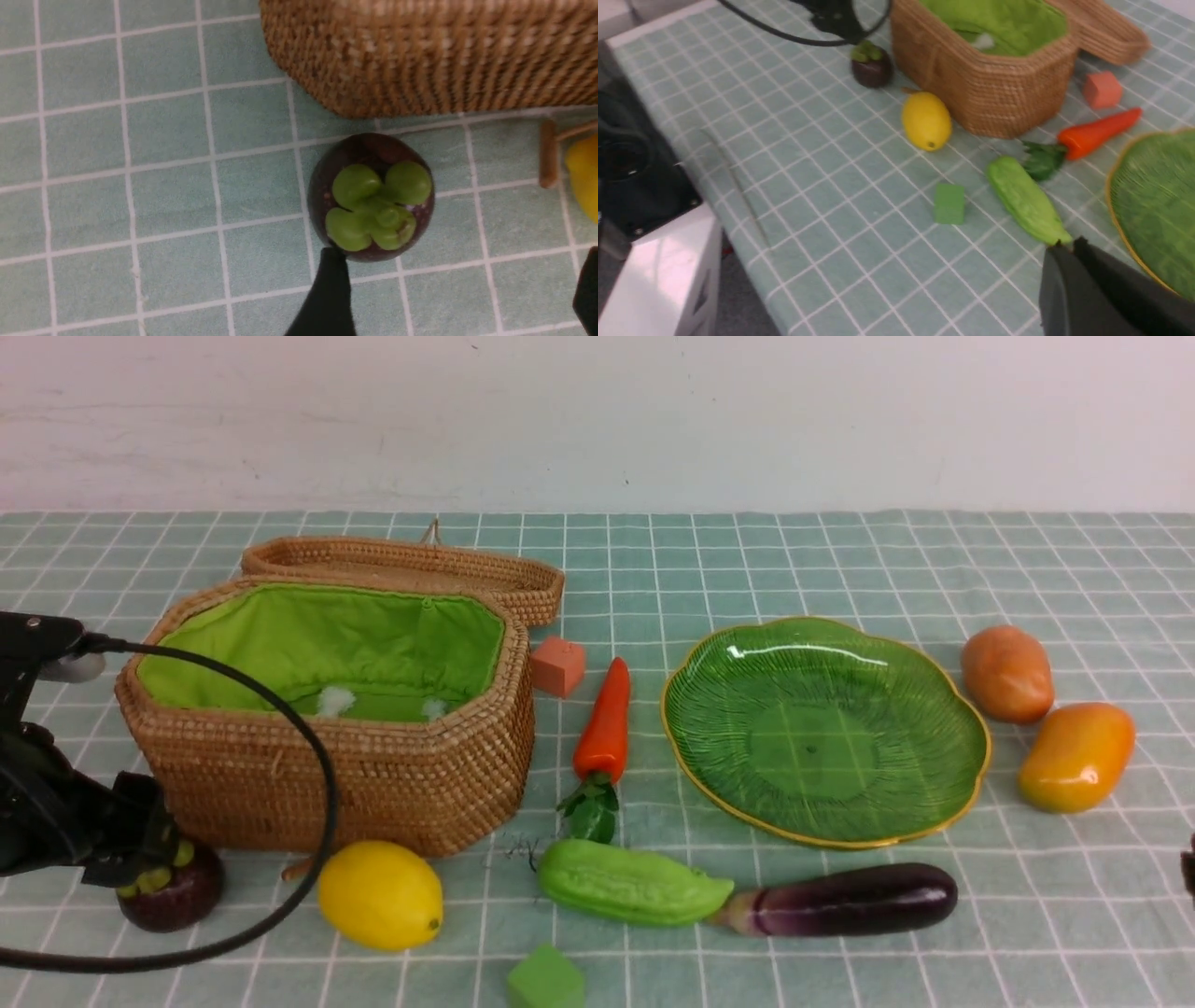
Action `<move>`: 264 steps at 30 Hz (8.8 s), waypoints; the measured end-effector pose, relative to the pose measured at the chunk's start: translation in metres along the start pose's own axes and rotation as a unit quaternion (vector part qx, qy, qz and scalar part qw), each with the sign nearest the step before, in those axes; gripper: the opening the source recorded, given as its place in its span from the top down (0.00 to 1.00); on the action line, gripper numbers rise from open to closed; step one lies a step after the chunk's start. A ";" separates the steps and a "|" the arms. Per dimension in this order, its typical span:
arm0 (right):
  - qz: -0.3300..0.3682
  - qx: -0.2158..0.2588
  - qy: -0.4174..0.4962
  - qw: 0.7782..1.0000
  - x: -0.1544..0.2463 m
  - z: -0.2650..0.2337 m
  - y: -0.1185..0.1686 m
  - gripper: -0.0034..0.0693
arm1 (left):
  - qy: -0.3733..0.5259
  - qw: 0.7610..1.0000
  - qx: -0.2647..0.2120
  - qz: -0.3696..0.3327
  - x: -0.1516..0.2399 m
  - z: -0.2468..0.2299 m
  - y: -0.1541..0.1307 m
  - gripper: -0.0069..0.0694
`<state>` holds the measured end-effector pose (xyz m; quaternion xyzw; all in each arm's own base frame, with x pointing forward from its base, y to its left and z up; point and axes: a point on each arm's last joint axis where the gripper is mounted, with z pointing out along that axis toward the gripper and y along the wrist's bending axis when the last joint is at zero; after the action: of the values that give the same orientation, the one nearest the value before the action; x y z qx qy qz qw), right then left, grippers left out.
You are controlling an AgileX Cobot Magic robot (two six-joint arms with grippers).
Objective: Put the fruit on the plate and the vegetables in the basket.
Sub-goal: Grab a mangosteen with your left arm and put it on the plate on the right, then grab a lemon with your left arm and place it on the plate on the right
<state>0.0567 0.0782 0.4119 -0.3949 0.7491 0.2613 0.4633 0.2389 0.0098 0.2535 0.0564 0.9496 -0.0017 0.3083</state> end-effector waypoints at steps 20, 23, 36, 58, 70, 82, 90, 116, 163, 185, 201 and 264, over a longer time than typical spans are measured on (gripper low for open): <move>-0.043 -0.073 -0.014 0.996 -0.002 -0.002 0.014 0.92 | -0.102 0.994 -0.044 -0.020 0.037 0.033 0.002 0.15; -0.043 -0.073 -0.014 0.996 -0.002 -0.002 0.014 0.92 | -0.078 0.996 -0.041 -0.023 0.041 0.045 0.003 0.15; -0.034 -0.085 -0.020 0.996 -0.003 -0.002 0.016 0.90 | -0.079 0.995 -0.047 -0.039 0.040 0.054 0.005 0.15; -0.034 -0.085 -0.020 0.996 -0.003 -0.002 0.016 0.90 | -0.084 0.996 -0.026 -0.014 0.038 0.055 -0.011 0.17; -0.031 -0.090 -0.022 0.995 -0.003 -0.002 0.017 0.89 | -0.055 0.998 -0.035 -0.015 0.045 0.083 -0.009 0.17; -0.030 -0.091 -0.023 0.995 -0.003 -0.002 0.017 0.88 | -0.055 0.998 -0.037 -0.015 0.045 0.085 -0.008 0.26; -0.018 -0.107 -0.031 0.994 -0.005 -0.003 0.020 0.88 | -0.044 0.999 -0.022 -0.015 0.045 0.073 -0.011 0.26; 0.029 0.034 -0.121 0.992 -0.021 -0.004 -0.006 0.86 | -0.103 0.990 0.079 0.058 -0.024 -0.094 -0.031 0.26; 0.160 0.190 -0.008 0.969 0.021 -0.046 -0.019 0.83 | -0.009 0.919 0.277 0.282 -0.155 0.116 -0.308 0.04; 0.149 0.188 -0.010 0.971 0.020 -0.046 -0.018 0.83 | 0.078 0.977 0.128 0.149 -0.093 -0.095 -0.185 0.93; 0.135 0.186 -0.015 0.973 0.018 -0.046 -0.018 0.83 | 0.095 0.856 0.140 0.488 -0.002 -0.024 -0.167 0.83; 0.107 0.117 0.016 0.987 0.029 -0.029 -0.009 0.81 | 0.027 0.705 0.132 0.697 -0.006 0.051 -0.141 0.15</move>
<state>0.0424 0.0413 0.3987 -0.2596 0.8199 0.2140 0.4632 0.2582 -0.1330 0.2107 0.7420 0.6380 0.0900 0.1852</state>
